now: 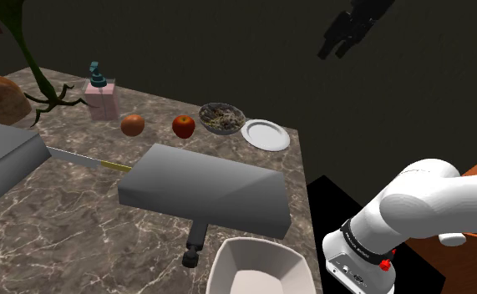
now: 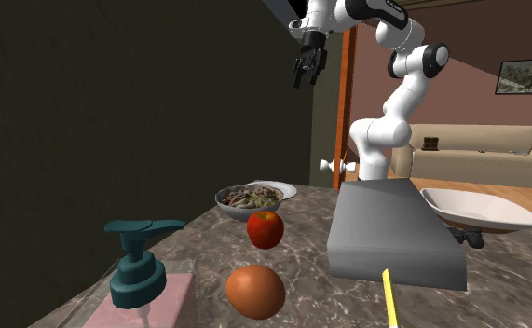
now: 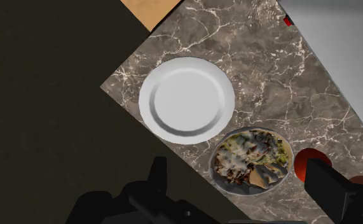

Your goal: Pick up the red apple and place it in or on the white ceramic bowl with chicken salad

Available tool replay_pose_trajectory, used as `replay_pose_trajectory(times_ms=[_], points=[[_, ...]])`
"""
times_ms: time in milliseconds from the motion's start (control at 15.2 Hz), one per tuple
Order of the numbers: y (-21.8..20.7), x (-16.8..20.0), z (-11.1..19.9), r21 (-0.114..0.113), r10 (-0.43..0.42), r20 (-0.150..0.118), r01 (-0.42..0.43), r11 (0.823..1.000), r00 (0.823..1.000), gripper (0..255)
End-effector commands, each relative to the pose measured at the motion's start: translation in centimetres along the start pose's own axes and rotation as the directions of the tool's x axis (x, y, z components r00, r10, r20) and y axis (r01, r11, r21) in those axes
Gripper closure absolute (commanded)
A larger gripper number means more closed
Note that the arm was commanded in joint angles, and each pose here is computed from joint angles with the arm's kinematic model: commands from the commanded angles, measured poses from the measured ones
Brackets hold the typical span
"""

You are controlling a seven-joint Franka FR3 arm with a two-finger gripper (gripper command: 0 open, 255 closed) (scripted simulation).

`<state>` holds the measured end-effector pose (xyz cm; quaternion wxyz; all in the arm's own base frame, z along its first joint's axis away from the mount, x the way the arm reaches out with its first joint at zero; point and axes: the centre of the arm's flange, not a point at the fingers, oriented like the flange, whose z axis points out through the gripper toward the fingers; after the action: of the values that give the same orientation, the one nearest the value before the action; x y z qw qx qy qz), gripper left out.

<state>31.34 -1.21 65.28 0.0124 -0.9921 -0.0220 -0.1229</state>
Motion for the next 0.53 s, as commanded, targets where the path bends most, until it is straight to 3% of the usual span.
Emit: replay_pose_trajectory(times_ms=[0,462], points=[[0.0,0.0,0.0,0.0,0.0,0.0,0.0,1.0,1.0,0],[-4.8,5.4,6.4,-0.005,-0.081,0.043,0.082,0.997,0.996,0]])
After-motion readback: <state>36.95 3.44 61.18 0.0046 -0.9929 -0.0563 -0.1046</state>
